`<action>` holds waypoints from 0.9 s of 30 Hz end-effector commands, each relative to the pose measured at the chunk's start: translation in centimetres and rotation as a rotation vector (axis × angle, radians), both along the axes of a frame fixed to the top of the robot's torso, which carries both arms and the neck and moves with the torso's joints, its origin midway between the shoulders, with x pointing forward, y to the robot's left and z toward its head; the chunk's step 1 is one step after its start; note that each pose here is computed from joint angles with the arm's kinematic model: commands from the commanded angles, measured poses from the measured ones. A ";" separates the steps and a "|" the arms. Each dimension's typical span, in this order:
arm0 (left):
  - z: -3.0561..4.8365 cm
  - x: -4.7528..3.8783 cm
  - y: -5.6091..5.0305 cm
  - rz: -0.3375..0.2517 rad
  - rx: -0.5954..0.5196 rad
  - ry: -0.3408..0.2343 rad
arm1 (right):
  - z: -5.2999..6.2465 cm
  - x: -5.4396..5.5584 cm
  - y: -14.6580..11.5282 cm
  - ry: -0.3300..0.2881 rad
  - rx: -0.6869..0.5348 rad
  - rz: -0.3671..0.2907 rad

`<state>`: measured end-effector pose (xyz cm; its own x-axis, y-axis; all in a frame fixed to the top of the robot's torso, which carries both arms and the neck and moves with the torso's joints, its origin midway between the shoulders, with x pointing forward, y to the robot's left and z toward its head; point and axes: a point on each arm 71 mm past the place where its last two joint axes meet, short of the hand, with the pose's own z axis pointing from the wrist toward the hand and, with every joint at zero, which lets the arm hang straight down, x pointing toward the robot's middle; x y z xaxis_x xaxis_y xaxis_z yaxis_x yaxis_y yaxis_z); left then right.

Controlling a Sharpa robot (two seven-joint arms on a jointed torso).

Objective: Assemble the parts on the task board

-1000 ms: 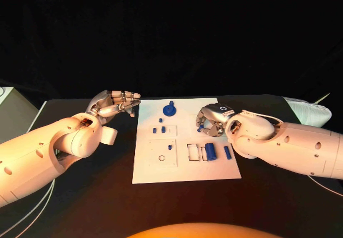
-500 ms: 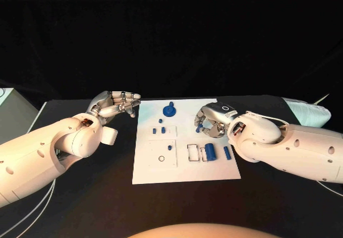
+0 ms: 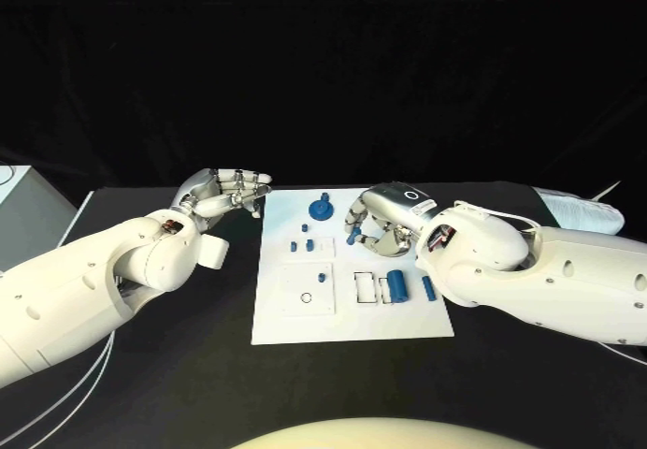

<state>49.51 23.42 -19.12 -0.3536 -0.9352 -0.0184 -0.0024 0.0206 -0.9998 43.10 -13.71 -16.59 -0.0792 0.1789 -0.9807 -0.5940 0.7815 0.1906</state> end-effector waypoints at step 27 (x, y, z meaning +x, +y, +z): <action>-0.02 -0.04 -1.1 -0.034 -0.022 0.010 | -6.7 -3.1 7.2 0.141 -0.032 0.160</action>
